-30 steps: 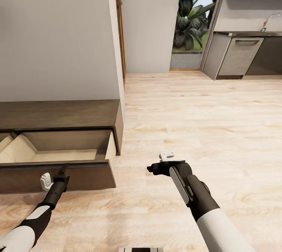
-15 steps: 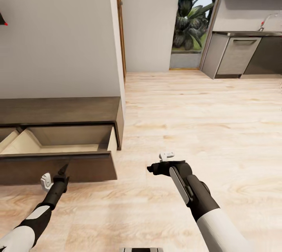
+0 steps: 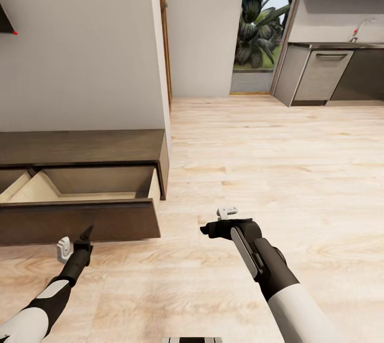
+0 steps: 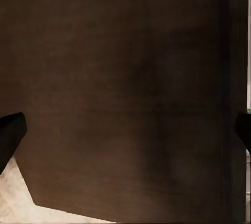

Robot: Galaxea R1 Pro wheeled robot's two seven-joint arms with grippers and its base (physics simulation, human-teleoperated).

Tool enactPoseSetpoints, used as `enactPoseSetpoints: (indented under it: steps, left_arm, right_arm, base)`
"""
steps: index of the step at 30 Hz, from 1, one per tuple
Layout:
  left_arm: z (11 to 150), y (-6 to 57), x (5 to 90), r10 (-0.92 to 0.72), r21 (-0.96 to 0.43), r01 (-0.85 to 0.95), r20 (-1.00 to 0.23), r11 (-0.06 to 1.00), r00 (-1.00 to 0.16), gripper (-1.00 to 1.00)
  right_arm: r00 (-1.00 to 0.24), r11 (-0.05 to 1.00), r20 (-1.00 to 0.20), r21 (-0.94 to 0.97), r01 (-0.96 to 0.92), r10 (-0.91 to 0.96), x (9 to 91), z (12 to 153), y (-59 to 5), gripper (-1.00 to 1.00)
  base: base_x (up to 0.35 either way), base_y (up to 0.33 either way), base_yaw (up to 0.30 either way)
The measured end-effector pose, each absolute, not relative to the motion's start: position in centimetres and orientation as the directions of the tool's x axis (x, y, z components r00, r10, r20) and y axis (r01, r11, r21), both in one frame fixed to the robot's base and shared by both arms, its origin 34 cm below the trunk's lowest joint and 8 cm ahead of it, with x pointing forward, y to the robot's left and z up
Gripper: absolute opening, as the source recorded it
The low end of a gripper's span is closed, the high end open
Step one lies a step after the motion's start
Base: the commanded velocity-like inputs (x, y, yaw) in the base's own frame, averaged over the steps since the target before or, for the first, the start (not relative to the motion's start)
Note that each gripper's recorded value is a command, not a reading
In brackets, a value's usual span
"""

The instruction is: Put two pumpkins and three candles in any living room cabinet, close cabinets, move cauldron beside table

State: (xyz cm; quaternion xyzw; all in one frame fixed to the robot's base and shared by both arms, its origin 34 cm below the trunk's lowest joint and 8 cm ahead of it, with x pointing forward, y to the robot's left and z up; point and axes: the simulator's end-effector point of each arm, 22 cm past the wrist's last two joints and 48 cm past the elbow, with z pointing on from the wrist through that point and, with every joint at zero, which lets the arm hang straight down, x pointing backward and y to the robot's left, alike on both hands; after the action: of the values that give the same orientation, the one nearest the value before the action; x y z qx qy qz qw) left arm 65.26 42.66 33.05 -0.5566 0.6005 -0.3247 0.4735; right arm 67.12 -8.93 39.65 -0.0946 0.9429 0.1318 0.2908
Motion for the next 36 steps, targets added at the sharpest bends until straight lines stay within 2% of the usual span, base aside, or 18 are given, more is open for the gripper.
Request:
enactPoseSetpoints:
  steps: [7, 11, 18, 36]
  left_arm:
    - [32.5, 43.2, 65.0, -0.970, -0.901, -0.392, -0.233, 0.188, 0.071, 1.00]
    - [32.4, 42.6, 65.0, -0.963, -0.886, -0.397, -0.268, 0.238, 0.020, 1.00]
    - [32.6, 43.3, 65.0, -0.957, -0.879, -0.396, -0.291, 0.265, 0.004, 1.00]
    - [33.3, 43.7, 65.1, -0.948, -0.870, -0.391, -0.317, 0.300, -0.021, 1.00]
  right_arm:
    - [-0.813, 0.947, -0.574, 0.193, -0.255, -0.102, 67.1, 39.6, -8.9, 1.00]
    - [-0.812, 0.947, -0.574, 0.192, -0.256, -0.103, 67.1, 39.6, -8.9, 1.00]
    - [-0.812, 0.948, -0.574, 0.191, -0.254, -0.102, 67.2, 39.7, -9.1, 1.00]
    - [-0.803, 0.949, -0.587, 0.185, -0.254, -0.100, 67.4, 40.6, -9.2, 1.00]
  base:
    - [0.000, 0.000, 0.000]
    - [0.000, 0.000, 0.000]
    - [0.000, 0.000, 0.011]
    - [0.000, 0.000, 0.110]
